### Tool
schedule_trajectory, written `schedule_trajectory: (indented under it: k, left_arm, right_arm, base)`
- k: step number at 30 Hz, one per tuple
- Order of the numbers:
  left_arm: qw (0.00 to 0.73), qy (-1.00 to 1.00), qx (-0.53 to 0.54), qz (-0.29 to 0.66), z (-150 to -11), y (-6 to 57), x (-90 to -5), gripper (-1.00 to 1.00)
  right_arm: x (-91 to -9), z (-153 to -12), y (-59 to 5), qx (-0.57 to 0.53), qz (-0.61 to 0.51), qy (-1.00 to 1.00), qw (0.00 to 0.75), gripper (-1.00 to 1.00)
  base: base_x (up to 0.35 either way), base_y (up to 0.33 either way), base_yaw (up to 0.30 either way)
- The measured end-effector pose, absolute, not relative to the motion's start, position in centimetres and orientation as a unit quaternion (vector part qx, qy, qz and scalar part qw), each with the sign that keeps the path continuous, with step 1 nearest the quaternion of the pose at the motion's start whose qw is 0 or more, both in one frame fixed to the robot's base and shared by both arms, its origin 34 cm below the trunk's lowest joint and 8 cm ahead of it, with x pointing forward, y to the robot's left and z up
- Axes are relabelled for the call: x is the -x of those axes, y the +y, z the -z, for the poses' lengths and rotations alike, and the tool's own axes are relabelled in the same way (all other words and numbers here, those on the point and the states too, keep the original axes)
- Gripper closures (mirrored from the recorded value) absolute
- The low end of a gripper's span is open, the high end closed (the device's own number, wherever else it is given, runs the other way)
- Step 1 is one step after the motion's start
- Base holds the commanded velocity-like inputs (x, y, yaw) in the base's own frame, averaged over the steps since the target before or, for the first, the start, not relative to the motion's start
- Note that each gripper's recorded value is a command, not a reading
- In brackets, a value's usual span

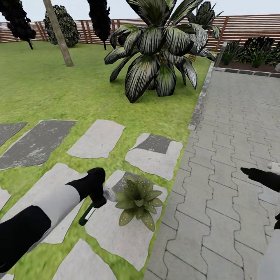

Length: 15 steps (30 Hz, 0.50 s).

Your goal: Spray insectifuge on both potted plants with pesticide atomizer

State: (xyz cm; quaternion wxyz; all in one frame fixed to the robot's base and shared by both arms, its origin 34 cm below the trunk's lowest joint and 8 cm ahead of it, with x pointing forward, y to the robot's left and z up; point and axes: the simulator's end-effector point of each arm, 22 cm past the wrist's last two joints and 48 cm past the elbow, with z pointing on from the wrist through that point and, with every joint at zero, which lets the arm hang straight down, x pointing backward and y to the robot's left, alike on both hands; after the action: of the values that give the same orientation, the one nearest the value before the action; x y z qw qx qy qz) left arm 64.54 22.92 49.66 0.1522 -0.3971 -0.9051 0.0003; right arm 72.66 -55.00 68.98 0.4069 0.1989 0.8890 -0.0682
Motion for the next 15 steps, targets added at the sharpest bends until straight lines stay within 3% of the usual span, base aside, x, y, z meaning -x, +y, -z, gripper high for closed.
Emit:
schedule_trajectory:
  k: [15]
  left_arm:
    - [0.212, -0.894, 0.394, -0.028, -45.5, 23.1, -56.4, 1.00]
  right_arm:
    - [-72.7, -69.0, -55.0, -0.199, 0.068, 0.889, 0.407, -1.00]
  base:
    - [0.000, 0.000, 0.000]
